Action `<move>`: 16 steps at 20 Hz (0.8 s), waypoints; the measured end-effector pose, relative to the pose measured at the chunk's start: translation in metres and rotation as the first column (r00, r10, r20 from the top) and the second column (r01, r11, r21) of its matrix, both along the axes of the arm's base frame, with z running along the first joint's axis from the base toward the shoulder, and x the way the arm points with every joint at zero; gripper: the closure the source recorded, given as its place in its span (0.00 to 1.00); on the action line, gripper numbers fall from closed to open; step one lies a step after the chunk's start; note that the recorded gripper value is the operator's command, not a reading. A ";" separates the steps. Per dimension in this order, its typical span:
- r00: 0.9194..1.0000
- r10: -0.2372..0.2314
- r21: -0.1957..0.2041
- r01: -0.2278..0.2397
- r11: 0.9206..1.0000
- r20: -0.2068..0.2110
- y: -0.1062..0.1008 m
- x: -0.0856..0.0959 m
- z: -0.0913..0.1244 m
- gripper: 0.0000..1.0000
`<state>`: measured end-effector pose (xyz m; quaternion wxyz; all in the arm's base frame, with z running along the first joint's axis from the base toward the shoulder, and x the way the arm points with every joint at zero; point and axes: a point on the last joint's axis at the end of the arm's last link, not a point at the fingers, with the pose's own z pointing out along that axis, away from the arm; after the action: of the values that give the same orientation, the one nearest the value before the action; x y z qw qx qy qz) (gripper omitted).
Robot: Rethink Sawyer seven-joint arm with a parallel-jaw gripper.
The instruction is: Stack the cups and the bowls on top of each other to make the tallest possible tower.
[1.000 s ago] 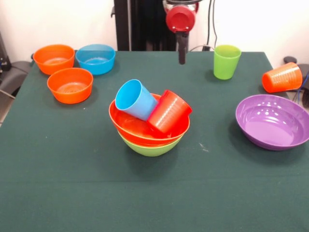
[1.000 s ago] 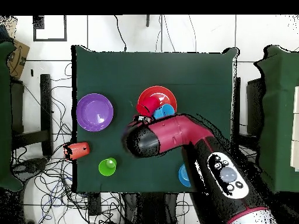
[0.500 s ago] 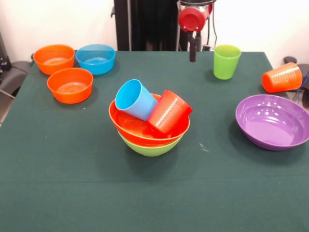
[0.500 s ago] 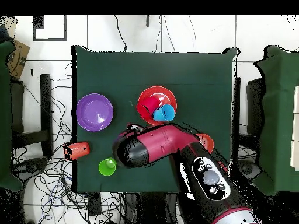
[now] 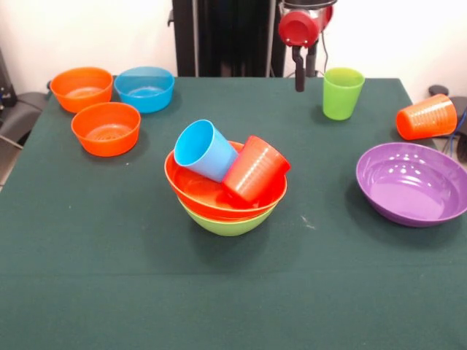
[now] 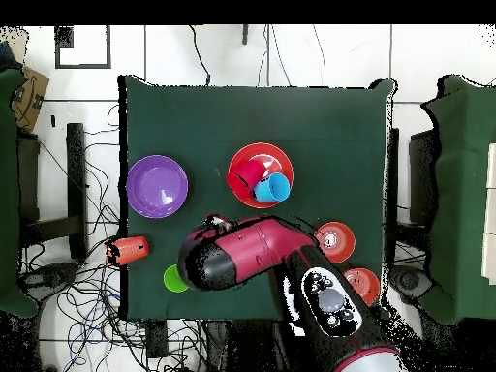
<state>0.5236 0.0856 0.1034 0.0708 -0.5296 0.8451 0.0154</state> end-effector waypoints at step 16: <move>0.995 -0.077 0.038 0.074 0.997 0.070 0.022 -0.013 -0.011 0.00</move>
<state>0.5105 0.1080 0.0927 0.1106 -0.4963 0.8610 0.0087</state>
